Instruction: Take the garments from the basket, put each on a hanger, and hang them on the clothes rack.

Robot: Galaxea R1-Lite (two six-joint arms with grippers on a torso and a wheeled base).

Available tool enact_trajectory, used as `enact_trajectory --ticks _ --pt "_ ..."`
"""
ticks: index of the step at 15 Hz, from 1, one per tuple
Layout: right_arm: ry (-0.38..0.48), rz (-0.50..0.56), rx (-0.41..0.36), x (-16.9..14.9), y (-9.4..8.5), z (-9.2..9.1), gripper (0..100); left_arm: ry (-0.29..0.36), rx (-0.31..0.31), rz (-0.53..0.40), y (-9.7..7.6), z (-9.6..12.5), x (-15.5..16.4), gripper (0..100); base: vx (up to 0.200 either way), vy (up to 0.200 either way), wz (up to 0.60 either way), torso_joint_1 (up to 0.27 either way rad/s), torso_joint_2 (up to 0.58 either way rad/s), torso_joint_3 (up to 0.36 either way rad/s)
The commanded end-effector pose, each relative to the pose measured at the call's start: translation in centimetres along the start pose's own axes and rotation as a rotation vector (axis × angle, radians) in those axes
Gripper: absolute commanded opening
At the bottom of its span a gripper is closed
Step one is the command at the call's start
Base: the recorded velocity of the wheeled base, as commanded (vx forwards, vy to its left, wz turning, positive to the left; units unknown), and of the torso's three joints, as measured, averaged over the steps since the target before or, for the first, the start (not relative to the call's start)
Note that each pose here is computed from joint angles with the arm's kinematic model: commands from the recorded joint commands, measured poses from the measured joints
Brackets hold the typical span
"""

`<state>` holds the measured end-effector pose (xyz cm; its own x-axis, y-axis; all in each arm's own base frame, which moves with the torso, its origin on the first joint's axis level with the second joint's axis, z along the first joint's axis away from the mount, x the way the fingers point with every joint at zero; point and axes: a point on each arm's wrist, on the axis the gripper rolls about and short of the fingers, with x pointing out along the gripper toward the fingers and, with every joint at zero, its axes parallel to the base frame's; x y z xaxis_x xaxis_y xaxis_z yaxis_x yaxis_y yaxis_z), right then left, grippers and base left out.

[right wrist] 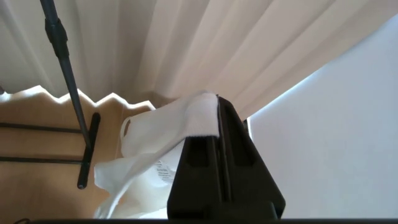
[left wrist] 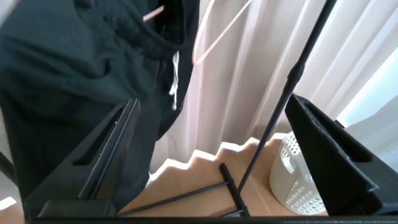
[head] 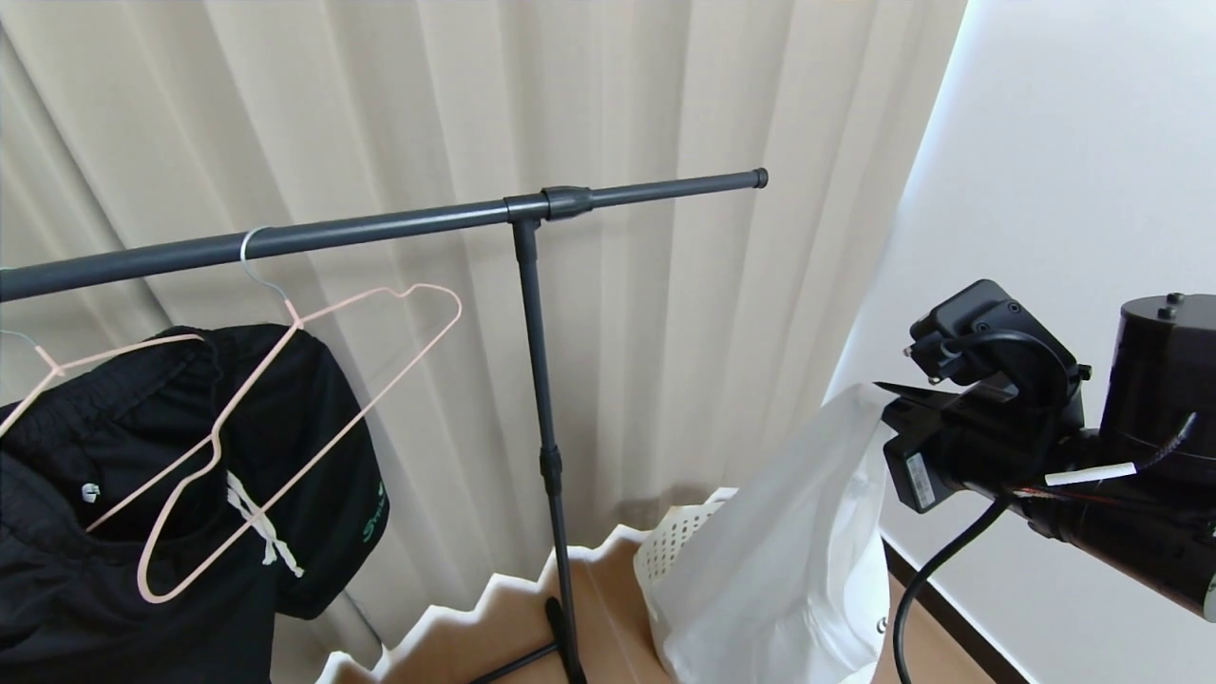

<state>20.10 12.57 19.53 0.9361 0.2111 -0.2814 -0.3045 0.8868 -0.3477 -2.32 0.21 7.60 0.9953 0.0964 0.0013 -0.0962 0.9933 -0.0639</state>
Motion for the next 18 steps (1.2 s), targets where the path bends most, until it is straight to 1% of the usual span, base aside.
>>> enact_trajectory --ticks 1,18 --pt "0.005 0.002 -0.002 0.13 0.08 -0.06 0 0.001 0.0 0.002 0.0 0.0 0.01 100 0.0 0.0 0.0 0.212 -0.51 -0.251" --pt "0.001 -0.001 -0.002 -0.06 0.0 -0.05 0 0.001 0.003 0.003 0.0 0.0 0.01 100 0.0 0.0 0.0 0.167 -0.37 -0.207"
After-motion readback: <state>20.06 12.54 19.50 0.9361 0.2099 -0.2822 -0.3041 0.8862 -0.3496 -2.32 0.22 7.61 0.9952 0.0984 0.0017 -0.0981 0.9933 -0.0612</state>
